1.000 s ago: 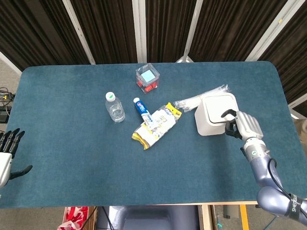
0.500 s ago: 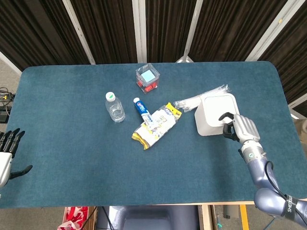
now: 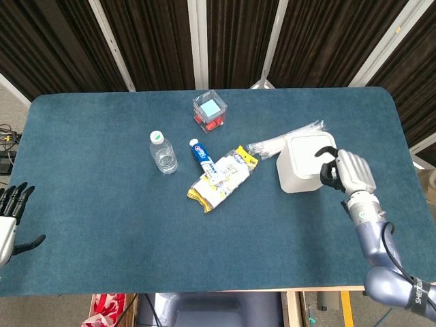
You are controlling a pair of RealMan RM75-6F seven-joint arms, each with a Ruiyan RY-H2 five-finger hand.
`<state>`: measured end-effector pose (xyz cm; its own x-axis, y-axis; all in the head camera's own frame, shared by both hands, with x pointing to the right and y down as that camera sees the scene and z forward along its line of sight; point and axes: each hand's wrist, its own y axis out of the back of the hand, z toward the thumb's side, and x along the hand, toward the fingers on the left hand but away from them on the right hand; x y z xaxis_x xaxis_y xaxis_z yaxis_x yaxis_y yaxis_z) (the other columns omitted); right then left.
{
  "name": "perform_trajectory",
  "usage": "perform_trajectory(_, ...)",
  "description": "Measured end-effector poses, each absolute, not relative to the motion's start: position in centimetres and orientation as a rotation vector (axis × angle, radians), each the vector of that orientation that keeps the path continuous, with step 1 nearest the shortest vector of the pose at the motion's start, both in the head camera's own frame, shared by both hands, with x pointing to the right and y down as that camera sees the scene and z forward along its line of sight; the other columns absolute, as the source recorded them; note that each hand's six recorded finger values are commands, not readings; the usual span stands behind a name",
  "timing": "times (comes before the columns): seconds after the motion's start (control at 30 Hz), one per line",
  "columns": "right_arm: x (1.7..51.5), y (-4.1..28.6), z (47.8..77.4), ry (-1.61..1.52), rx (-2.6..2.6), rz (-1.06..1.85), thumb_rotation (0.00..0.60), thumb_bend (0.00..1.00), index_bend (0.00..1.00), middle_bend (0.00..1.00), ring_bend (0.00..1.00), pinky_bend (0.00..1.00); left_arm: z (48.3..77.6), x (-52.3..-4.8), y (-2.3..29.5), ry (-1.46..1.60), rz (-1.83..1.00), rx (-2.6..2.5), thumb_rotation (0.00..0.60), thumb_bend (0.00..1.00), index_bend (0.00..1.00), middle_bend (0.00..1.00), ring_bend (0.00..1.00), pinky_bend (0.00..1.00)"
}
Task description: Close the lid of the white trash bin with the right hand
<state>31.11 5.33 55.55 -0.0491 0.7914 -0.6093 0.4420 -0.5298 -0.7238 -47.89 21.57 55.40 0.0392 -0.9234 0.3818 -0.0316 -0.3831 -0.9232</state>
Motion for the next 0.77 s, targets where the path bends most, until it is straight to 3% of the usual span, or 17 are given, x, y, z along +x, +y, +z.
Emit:
perform_trajectory(0.1, 31.5, 5.2, 54.4, -1.326, -1.894, 1.562, 0.6, 0.67, 0.23, 0.69, 0.75, 0.68, 55.3, -47.9, 21.6, 1.002, -1.446, -1.537, 0.6, 0.0, 0.0, 0.0, 0.0, 0.0)
perform_trajectory(0.13, 31.7, 5.3, 54.0, -1.326, -1.878, 1.547, 0.6, 0.62, 0.16, 0.58, 0.64, 0.59, 55.3, -47.9, 21.6, 1.002, -1.446, -1.537, 0.6, 0.0, 0.0, 0.0, 0.0, 0.0)
perform_trajectory(0.2, 32.1, 5.6, 53.4, -1.32, -1.852, 1.527, 0.6, 0.47, 0.03, 0.31, 0.31, 0.38, 55.3, -47.9, 21.6, 1.003, -1.445, -1.537, 0.6, 0.0, 0.0, 0.0, 0.0, 0.0)
perform_trajectory(0.27, 32.9, 6.4, 53.0, -1.301, -1.818, 1.512, 0.6, 0.38, 0.0, 0.09, 0.08, 0.21, 55.2, -47.9, 21.7, 1.003, -1.445, -1.537, 0.6, 0.0, 0.0, 0.0, 0.0, 0.0)
perform_trajectory(0.3, 33.2, 6.9, 53.0, -1.289, -1.804, 1.508, 0.6, 0.35, 0.0, 0.04, 0.03, 0.16, 55.2, -48.0, 21.7, 1.002, -1.445, -1.536, 0.6, 0.0, 0.0, 0.0, 0.0, 0.0)
perform_trajectory(0.43, 35.4, 10.2, 53.1, -1.207, -1.745, 1.518, 0.6, 0.27, 0.0, 0.0, 0.0, 0.03, 55.2, -48.1, 21.9, 0.988, -1.456, -1.529, 0.6, 0.0, 0.0, 0.0, 0.0, 0.0)
perform_trajectory(0.77, 41.6, 21.2, 54.2, -1.01, -1.61, 1.561, 0.6, 0.25, 0.0, 0.0, 0.0, 0.0, 55.0, -48.4, 22.3, 0.968, -1.49, -1.502, 0.6, 0.0, 0.0, 0.0, 0.0, 0.0)
